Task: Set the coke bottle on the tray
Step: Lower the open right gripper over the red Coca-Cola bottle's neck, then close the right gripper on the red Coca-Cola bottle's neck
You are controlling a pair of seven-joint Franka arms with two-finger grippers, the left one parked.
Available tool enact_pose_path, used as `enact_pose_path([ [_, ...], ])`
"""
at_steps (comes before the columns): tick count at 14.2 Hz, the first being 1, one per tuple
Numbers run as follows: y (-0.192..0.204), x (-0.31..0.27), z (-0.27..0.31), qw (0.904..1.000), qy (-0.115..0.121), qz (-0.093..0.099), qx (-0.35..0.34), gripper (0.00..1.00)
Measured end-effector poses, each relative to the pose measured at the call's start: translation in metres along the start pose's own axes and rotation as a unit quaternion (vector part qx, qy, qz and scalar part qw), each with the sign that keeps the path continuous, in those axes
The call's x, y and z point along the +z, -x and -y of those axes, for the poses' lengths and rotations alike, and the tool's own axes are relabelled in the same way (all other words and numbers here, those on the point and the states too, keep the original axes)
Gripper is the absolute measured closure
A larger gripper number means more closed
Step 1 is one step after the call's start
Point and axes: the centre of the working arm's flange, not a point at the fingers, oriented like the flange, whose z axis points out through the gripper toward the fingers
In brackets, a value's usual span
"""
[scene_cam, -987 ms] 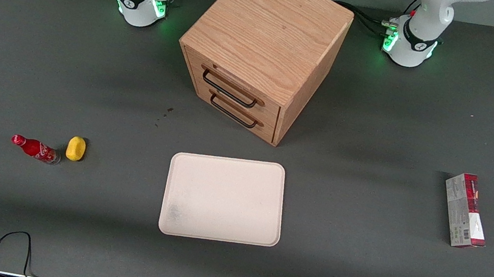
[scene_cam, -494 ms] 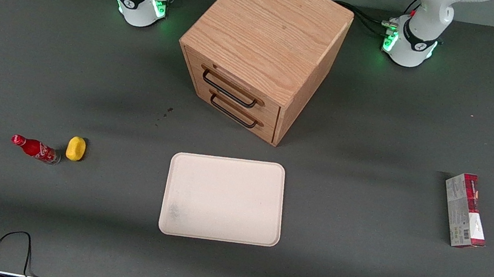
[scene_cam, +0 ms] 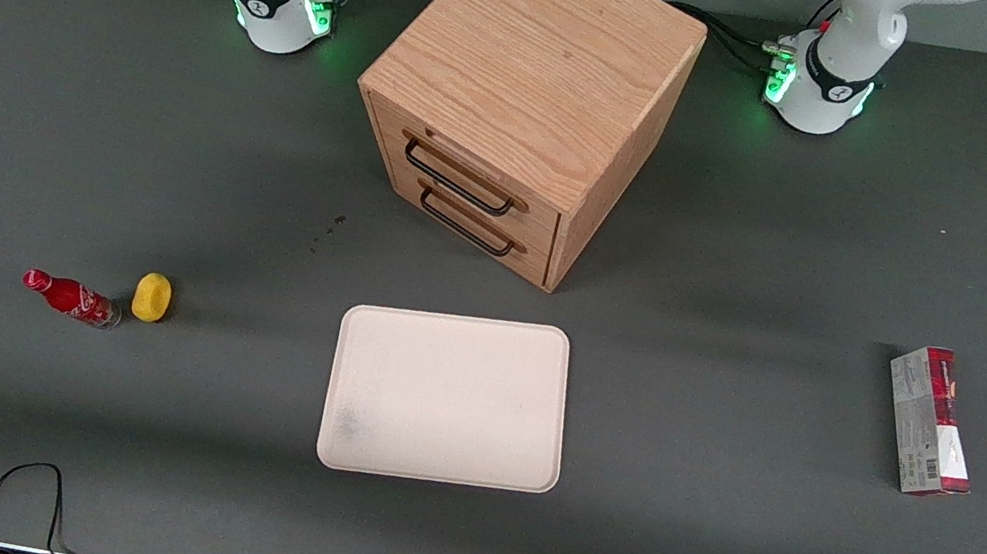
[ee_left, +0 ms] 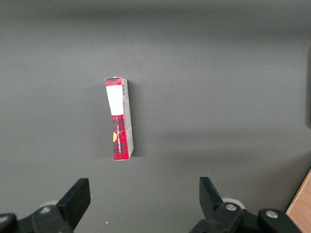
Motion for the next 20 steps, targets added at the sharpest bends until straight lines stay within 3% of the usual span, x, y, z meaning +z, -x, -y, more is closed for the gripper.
enact_pose_path([
  [3,0.0,0.056,-0.003,1.0,0.002,0.003,0.004,0.0],
  [8,0.005,0.096,0.001,1.0,0.004,-0.004,0.003,0.0],
  [13,0.004,0.112,0.011,0.9999,0.002,-0.014,-0.003,0.0],
  [15,0.003,0.118,0.017,0.9996,-0.017,-0.021,0.005,0.0],
  [20,0.002,0.127,0.019,0.9994,-0.023,-0.018,-0.015,0.0],
])
